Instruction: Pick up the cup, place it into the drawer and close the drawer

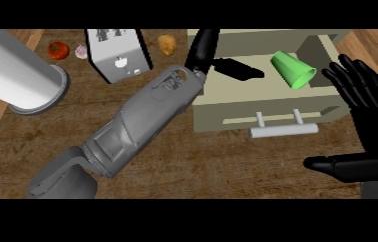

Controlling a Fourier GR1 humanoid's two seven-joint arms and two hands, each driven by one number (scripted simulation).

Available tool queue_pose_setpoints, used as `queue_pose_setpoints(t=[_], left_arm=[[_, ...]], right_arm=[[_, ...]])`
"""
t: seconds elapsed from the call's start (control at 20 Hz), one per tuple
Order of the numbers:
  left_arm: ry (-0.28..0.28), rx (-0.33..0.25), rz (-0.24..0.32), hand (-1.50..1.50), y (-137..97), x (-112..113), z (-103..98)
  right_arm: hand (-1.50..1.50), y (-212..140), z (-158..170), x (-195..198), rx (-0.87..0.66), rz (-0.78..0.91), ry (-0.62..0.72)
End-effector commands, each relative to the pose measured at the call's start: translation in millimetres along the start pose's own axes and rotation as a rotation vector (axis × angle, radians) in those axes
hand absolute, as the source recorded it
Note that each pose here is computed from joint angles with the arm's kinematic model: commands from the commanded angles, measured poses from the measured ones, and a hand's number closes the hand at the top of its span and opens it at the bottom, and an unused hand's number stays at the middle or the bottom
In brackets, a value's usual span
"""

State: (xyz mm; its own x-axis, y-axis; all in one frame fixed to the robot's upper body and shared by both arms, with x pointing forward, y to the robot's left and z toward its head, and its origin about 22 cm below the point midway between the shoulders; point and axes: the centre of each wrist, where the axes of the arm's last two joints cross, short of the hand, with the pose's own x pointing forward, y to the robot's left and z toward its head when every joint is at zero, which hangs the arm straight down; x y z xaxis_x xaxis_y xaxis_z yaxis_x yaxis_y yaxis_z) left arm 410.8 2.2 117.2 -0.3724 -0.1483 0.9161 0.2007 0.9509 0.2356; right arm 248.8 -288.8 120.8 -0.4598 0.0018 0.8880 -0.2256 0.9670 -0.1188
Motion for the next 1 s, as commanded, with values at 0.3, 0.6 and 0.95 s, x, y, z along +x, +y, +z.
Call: queue_pose_setpoints(t=[0.3, 0.6, 0.95], left_arm=[[-0.053, 0.044, 0.126, -1.50, 6.2, 28.2, -14.9], [-0.017, 0.074, 0.186, -1.50, 30.8, 34.2, -12.3], [-0.021, 0.144, 0.182, -1.50, 111.8, 8.4, 8.9]], right_arm=[[1.50, -2.3, 9.4, 20.0, 0.193, 0.179, 0.041], [1.50, 7.8, 26.5, 32.1, 0.224, 0.331, 0.103], [1.50, 22.6, 11.8, 16.3, 0.198, 0.450, 0.171]])
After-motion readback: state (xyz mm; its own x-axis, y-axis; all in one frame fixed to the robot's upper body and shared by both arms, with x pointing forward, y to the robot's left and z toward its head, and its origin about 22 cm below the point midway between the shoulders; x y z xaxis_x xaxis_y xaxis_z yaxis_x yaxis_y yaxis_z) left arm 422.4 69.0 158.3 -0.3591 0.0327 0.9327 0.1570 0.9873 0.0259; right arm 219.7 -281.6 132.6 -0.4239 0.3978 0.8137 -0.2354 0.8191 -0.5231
